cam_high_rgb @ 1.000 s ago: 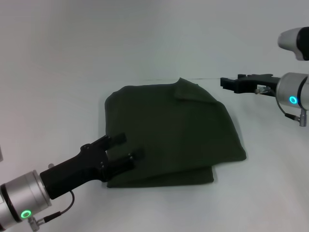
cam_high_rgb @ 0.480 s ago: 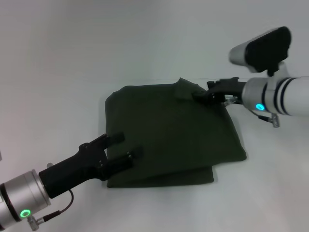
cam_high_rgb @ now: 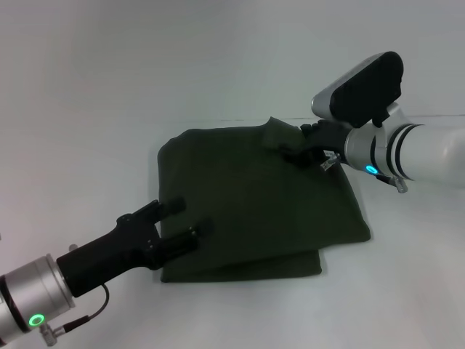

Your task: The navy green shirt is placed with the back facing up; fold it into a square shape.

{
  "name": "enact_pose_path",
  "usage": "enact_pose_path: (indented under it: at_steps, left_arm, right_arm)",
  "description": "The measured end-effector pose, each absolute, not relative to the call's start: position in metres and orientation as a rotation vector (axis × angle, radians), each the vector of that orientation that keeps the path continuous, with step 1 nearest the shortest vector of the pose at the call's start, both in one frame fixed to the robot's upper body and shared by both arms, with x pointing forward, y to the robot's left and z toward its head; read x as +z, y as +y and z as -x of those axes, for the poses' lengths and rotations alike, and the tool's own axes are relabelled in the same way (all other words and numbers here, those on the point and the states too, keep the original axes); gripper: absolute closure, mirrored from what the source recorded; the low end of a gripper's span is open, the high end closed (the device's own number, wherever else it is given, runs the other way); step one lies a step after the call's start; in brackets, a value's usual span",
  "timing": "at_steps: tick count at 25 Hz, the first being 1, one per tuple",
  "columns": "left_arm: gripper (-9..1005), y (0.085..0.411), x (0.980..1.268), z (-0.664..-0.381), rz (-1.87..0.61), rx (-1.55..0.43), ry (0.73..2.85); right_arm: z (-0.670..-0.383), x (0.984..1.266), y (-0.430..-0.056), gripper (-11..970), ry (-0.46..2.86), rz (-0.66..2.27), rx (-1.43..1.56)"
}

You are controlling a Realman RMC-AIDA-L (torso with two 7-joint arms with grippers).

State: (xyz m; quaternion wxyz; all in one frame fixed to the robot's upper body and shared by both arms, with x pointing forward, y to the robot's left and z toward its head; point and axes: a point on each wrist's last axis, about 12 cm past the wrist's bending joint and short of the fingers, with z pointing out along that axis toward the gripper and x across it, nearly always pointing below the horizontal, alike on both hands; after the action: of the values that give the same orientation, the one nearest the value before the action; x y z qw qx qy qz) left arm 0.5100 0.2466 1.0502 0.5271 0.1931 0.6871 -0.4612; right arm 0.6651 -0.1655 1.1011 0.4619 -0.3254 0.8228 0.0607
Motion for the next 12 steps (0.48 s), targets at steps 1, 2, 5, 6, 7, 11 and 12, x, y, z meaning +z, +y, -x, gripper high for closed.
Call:
enact_pose_path:
  at_steps: [1,2,5,6,7,11,12]
  left_arm:
    - [120,0.247,1.0503,-0.5101,-0.458,-1.101,1.642]
    - [120,0.2475,1.0503,-0.5102,-0.455,-1.099,1.641]
    - [120,0.2479,1.0503,-0.5103,-0.451,-1.098,1.641]
    - [120,0.2484,1.0504,-0.5104,-0.447,-1.096,1.64]
    - [120,0.2486,1.0504,-0.5104,-0.446,-1.096,1.64]
    - [121,0.249,1.0504,-0.5104,-0.441,-1.095,1.64]
    - [121,0.249,1.0505,-0.5105,-0.441,-1.095,1.639]
  right_arm:
    - [-0.6651,1.1004,-0.165,382,2.019,0.805,0.137]
    - [-0.6649,1.0994,-0.1641,382,2.013,0.813,0.123]
    - [-0.6651,1.0971,-0.1616,382,1.996,0.829,0.084]
    - [-0.6657,1.0969,-0.161,382,1.992,0.831,0.073]
    - [-0.6661,1.0967,-0.1606,382,1.99,0.831,0.066]
    - [-0.6689,1.0981,-0.1599,382,1.98,0.821,0.047]
    - [-0.6696,1.0989,-0.1601,383,1.975,0.816,0.041]
